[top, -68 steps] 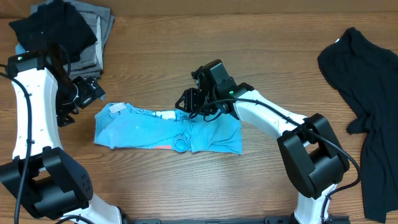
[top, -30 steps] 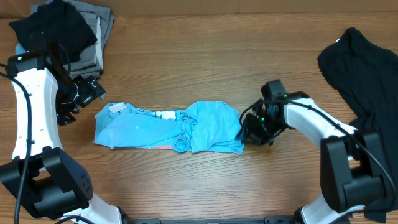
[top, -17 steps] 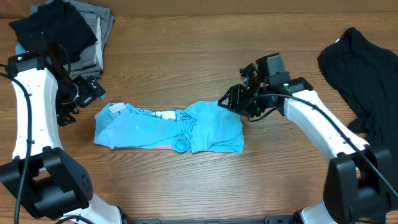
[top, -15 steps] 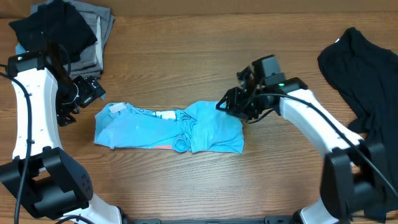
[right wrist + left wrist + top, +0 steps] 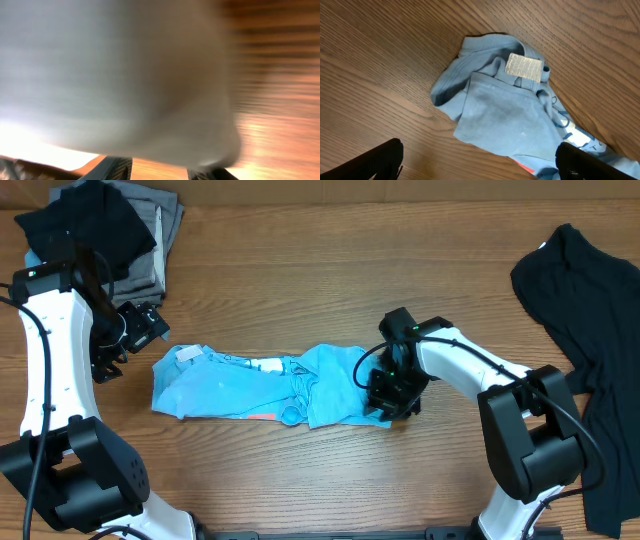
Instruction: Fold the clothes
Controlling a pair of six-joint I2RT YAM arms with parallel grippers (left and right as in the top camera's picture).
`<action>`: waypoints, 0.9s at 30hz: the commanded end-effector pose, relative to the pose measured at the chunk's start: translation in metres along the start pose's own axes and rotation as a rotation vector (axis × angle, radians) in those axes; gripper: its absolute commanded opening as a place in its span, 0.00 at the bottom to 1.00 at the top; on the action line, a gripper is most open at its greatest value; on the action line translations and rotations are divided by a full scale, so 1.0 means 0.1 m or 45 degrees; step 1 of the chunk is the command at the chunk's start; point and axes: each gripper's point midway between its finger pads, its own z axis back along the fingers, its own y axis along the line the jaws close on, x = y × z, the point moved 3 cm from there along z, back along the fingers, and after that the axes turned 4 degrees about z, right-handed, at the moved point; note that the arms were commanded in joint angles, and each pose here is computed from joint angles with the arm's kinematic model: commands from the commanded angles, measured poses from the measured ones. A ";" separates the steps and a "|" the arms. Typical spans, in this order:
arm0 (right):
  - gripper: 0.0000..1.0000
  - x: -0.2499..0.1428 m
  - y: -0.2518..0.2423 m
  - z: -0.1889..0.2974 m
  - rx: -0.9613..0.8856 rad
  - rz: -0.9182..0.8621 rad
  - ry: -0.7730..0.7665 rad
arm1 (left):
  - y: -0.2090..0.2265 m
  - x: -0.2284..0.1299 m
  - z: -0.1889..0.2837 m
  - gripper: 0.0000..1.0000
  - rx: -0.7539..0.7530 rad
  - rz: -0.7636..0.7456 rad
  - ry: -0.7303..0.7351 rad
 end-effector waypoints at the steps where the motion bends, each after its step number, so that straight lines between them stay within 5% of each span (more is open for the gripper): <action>1: 0.38 0.22 0.05 0.34 -0.031 0.000 -0.190 | -0.03 0.02 0.00 1.00 -0.013 -0.002 -0.006; 10: 0.49 0.59 0.85 1.00 0.338 0.249 -0.456 | -0.03 0.02 0.00 1.00 -0.011 -0.003 -0.003; 19: 0.53 0.56 0.55 0.93 0.113 0.138 -0.451 | -0.02 0.03 0.00 1.00 -0.006 -0.002 -0.010; 27: 0.53 0.60 1.04 1.03 0.390 0.331 -0.499 | -0.03 0.03 0.00 1.00 -0.008 -0.003 -0.013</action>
